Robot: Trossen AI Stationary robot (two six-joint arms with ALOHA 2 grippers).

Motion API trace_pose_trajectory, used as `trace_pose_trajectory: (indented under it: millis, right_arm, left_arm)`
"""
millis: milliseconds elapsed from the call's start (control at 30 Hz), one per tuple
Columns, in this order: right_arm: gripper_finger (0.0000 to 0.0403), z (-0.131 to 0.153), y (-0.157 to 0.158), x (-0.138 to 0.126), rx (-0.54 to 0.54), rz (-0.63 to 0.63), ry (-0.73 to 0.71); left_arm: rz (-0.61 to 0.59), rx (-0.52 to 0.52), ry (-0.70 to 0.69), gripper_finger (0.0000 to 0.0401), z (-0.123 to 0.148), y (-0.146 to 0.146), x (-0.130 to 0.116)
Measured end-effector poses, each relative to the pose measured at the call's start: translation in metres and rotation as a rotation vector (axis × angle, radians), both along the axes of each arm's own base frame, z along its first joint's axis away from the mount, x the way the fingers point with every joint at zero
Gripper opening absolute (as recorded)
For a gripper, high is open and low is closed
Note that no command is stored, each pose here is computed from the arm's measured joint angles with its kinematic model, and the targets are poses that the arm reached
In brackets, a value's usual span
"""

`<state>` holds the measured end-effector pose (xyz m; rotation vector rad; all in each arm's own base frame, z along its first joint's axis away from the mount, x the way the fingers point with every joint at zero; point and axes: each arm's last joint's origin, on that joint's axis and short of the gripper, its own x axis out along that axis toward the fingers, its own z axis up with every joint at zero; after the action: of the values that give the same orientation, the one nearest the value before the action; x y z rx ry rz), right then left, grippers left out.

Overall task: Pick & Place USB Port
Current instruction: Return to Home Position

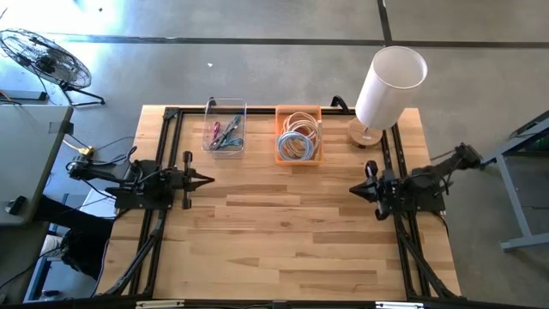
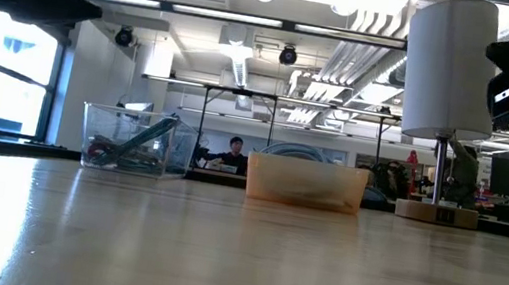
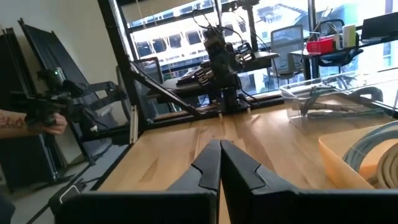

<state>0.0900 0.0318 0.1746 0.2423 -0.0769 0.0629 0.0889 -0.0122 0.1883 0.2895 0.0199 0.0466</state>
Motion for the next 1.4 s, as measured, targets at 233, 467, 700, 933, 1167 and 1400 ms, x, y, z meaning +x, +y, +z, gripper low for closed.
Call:
trace_pose_trajectory:
  millis: [233,467,700,933,1167,1400]
  right_arm:
    - [0.0000,0.000,-0.014,0.005,-0.015,-0.001,-0.004]
    - [0.0000,0.000,-0.023,0.007,-0.027,-0.002,-0.005]
    - [0.0000,0.000,-0.028,0.007,-0.013,-0.015,-0.003]
    - [0.0000,-0.002,-0.029,0.007,-0.013,-0.023,0.012]
    - [0.0000,-0.002,-0.029,0.007,-0.007,-0.023,0.018]
    - [0.0000,-0.005,-0.029,0.007,0.002,-0.032,0.044]
  left_arm:
    - [0.001,0.001,0.002,0.0000,0.000,0.000,0.000]
    - [0.037,0.048,0.009,0.0000,-0.001,0.001,0.000]
    - [-0.001,0.018,0.008,0.0000,-0.001,0.000,0.000]
    - [-0.171,-0.057,-0.055,0.0000,-0.004,-0.006,0.003]
    - [-0.212,-0.102,-0.092,0.0000,-0.012,-0.007,0.006]
    - [-0.248,-0.093,-0.116,0.0000,-0.010,-0.008,0.006]
